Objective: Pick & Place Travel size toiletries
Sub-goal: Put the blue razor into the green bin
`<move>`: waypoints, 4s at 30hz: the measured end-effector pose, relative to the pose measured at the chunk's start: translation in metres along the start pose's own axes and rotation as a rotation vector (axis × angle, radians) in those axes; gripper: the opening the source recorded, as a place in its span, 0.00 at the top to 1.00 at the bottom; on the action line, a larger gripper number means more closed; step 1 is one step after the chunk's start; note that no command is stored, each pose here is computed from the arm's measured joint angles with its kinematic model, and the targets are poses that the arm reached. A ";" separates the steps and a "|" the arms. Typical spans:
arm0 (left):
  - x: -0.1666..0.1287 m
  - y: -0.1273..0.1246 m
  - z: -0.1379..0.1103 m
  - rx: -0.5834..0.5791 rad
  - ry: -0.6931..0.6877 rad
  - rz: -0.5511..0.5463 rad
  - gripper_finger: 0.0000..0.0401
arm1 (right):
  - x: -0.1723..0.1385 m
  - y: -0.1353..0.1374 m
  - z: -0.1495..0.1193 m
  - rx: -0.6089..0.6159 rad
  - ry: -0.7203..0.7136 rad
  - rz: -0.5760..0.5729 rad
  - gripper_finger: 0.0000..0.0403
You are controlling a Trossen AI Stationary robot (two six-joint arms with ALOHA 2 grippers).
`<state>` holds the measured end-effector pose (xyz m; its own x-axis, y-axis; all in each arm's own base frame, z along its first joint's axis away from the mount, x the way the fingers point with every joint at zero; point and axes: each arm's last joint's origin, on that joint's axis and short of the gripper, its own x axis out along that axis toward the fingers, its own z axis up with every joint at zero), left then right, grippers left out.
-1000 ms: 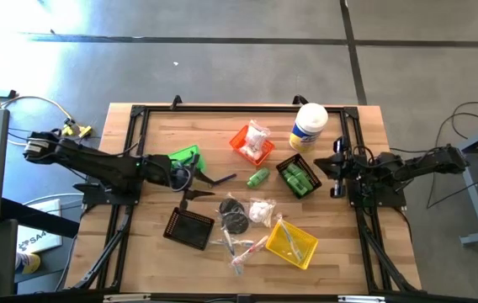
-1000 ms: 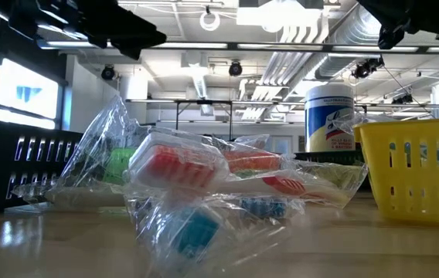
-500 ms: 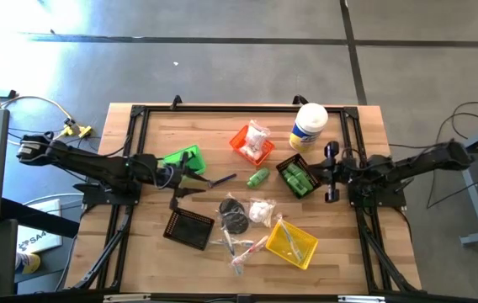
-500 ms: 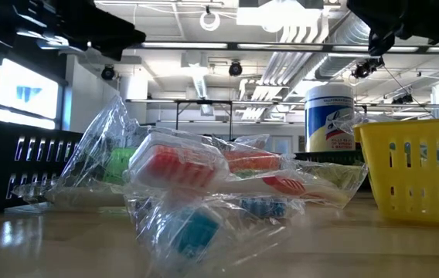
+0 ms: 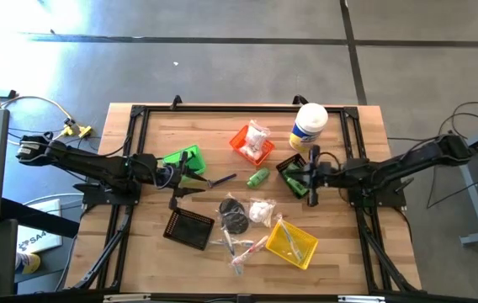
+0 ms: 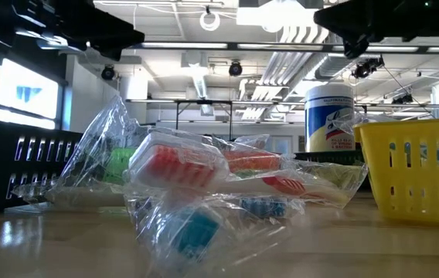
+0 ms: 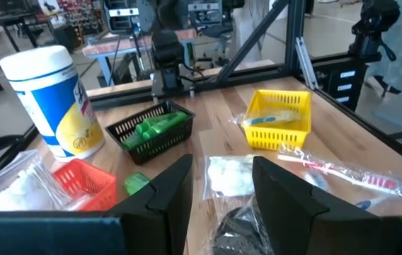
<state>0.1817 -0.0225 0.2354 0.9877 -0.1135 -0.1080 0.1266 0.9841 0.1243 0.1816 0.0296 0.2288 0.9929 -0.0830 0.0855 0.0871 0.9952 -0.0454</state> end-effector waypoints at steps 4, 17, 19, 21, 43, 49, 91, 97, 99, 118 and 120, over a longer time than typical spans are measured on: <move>0.000 0.000 0.000 0.000 0.003 -0.001 0.64 | 0.020 0.006 0.004 -0.030 0.110 0.007 0.98; 0.000 0.000 -0.001 0.000 0.014 -0.002 0.64 | 0.074 -0.010 0.011 0.000 0.411 0.006 0.98; 0.000 0.000 -0.002 0.000 0.024 -0.003 0.64 | 0.081 -0.014 0.007 0.008 0.454 0.028 0.98; 0.000 0.000 -0.002 0.000 0.024 -0.003 0.64 | 0.089 -0.018 0.004 0.015 0.500 0.045 0.98; 0.000 0.000 -0.003 0.003 0.034 0.021 0.64 | 0.140 -0.039 -0.026 0.086 0.688 0.068 0.98; 0.000 0.000 -0.004 -0.005 0.048 0.025 0.64 | 0.145 -0.039 -0.016 0.056 0.579 0.075 0.98; 0.069 0.046 -0.024 -0.424 0.446 0.515 0.64 | 0.014 -0.036 0.000 -0.067 -0.039 0.256 0.98; 0.080 0.055 -0.035 -0.465 0.529 0.471 0.64 | -0.003 -0.043 0.003 -0.086 -0.020 0.225 0.98; 0.084 0.058 -0.039 -0.470 0.555 0.473 0.64 | -0.009 -0.045 0.004 -0.094 -0.023 0.223 0.98; 0.115 0.059 -0.070 -0.476 0.698 0.448 0.64 | -0.038 -0.048 0.015 -0.244 -0.151 0.168 0.98; 0.117 0.060 -0.071 -0.477 0.683 0.447 0.64 | -0.038 -0.048 0.015 -0.244 -0.153 0.168 0.98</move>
<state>0.2987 0.0327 0.1598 0.6485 0.2436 -0.7212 -0.4511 0.8861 -0.1064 0.1382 -0.0147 0.2428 0.9729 0.1082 0.2044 -0.0413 0.9508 -0.3070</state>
